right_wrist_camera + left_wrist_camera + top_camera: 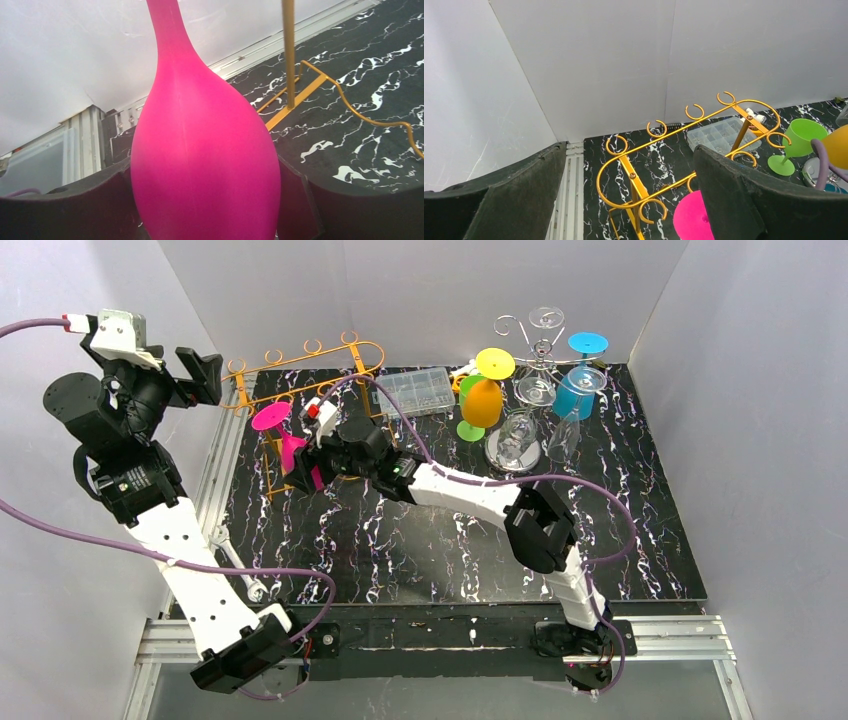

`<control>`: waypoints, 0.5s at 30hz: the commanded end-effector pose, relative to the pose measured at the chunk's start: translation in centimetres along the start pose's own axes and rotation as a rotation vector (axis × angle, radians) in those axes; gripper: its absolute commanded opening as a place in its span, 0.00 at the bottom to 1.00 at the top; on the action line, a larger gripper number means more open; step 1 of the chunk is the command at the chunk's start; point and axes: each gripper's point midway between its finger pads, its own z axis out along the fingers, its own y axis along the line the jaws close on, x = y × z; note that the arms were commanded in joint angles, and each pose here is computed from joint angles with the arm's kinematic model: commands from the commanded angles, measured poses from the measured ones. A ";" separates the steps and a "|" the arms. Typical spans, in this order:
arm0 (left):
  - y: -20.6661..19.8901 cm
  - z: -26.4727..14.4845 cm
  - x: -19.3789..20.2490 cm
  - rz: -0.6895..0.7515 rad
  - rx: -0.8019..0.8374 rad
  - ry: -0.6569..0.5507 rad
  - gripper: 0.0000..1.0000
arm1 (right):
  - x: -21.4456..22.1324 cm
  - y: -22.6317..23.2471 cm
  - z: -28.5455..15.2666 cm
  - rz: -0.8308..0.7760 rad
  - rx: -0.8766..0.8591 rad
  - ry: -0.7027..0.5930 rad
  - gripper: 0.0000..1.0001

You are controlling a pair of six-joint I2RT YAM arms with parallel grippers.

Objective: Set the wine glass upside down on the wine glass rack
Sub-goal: Turn the wine glass upside down at the wine rack.

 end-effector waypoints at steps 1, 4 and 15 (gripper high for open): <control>0.2 0.4 0.0 0.017 0.015 -0.011 0.98 | -5.8 0.6 0.0 -0.045 -0.024 -0.164 0.62; 0.4 0.6 0.4 0.013 0.015 -0.007 0.98 | -6.0 0.3 0.0 -0.051 -0.023 -0.169 0.62; 0.6 0.8 1.2 0.036 0.023 0.003 0.98 | -7.2 -1.7 0.2 -0.028 -0.022 -0.202 0.62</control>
